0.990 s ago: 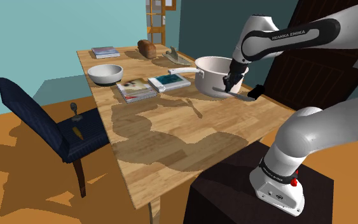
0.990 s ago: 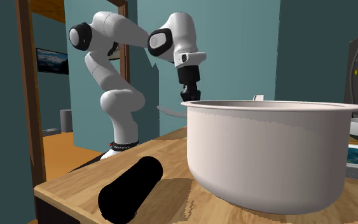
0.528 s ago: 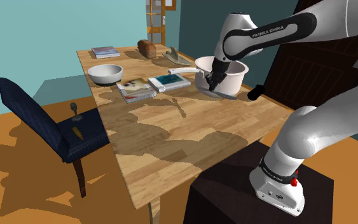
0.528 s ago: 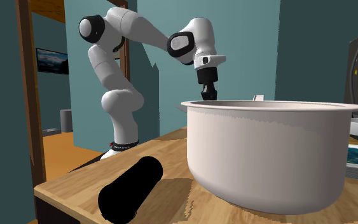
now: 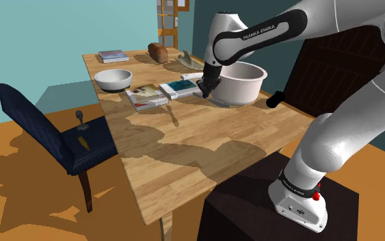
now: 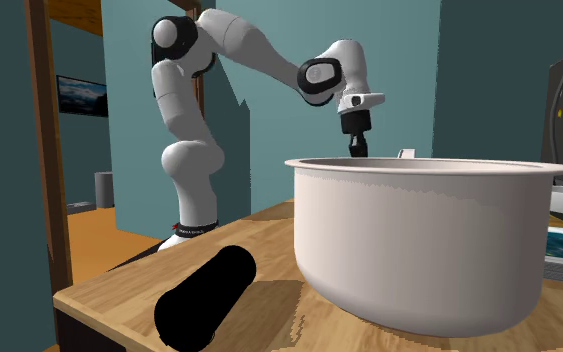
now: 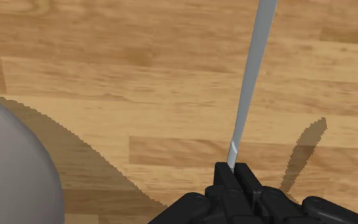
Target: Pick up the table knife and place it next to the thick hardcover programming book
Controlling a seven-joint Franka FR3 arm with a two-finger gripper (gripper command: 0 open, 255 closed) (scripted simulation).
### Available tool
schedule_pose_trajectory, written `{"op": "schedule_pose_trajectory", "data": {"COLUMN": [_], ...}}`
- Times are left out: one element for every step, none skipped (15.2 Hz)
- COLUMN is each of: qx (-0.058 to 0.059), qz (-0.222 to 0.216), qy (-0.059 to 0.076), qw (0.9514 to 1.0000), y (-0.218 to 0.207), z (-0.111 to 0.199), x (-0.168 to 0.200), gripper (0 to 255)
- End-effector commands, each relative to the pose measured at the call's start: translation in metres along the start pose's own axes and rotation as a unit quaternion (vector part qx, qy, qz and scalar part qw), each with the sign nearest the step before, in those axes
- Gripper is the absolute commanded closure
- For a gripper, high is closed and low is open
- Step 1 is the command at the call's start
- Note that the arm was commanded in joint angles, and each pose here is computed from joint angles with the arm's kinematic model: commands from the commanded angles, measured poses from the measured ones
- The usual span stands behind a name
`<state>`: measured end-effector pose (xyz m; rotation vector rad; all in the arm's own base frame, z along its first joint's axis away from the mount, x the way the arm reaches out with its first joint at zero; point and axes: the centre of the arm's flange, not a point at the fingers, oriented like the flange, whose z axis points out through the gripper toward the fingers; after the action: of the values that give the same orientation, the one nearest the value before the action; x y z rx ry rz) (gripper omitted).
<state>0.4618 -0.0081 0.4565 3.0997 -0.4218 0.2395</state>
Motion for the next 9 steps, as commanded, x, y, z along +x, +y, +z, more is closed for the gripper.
{"op": "schedule_pose_trajectory", "data": {"qx": [0.000, 0.000, 0.000, 0.000, 0.000, 0.000, 0.000, 0.000, 0.000], "qz": [0.000, 0.000, 0.000, 0.000, 0.000, 0.000, 0.000, 0.000, 0.000], "qy": [0.000, 0.000, 0.000, 0.000, 0.000, 0.000, 0.000, 0.000, 0.000], "qw": [1.0000, 1.0000, 1.0000, 1.0000, 1.0000, 1.0000, 1.0000, 1.0000, 1.0000], "y": [-0.024, -0.035, -0.047, -0.058, -0.069, -0.081, -0.092, -0.104, -0.115], "z": [0.003, 0.004, 0.005, 0.006, 0.007, 0.008, 0.009, 0.011, 0.012], "x": [0.013, 0.020, 0.026, 0.033, 0.039, 0.046, 0.052, 0.059, 0.065], "gripper": [255, 255, 255, 255, 255, 255, 255, 255, 255]}}
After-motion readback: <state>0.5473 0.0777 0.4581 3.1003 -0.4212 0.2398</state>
